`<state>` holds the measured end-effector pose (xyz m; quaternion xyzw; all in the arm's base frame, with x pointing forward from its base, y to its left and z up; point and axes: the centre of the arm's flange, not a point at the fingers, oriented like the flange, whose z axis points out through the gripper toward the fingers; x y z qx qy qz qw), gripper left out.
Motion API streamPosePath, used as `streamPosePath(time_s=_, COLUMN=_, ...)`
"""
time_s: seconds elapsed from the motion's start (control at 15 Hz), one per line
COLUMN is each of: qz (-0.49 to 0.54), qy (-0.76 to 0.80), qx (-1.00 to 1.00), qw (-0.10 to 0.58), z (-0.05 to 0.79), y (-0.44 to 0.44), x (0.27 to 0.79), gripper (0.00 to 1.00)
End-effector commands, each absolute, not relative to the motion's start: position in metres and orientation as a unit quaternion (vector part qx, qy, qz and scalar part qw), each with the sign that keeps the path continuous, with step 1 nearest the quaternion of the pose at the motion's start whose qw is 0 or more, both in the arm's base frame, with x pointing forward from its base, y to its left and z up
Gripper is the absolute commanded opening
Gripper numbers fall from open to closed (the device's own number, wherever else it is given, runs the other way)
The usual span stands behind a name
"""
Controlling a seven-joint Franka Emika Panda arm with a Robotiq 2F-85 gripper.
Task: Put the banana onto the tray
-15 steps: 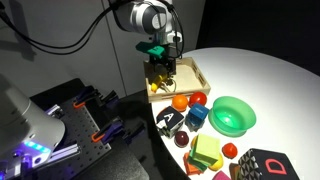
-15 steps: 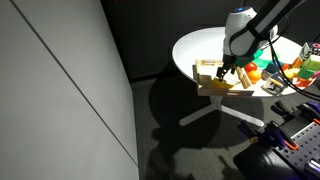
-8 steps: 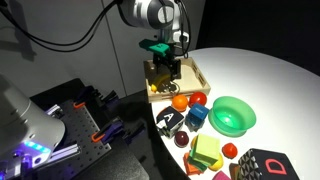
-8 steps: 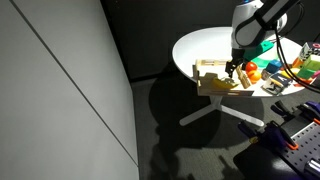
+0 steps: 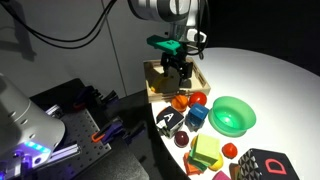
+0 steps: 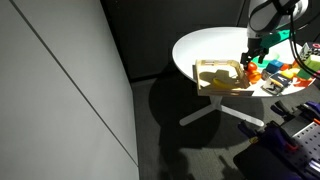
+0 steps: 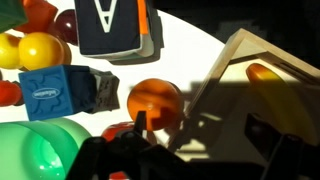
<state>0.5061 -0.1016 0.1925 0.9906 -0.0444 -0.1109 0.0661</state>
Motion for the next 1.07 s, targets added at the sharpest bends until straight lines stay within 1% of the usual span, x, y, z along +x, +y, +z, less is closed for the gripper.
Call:
streamPosePath(time_s=0.0, qz=-0.111, qy=-0.051, qx=0.991, qw=0.062, z=0.212, y=-0.136, x=0.487, gripper=1.00)
streamPosePath(time_s=0.53, qz=-0.084, qy=-0.064, qx=0.994, qw=0.036, z=0.205, y=-0.203, x=0.454, gripper=1.00)
streamPosePath(time_s=1.0, qz=-0.037, qy=-0.062, qx=0.997, qw=0.020, z=0.197, y=-0.230, x=0.446, gripper=1.00)
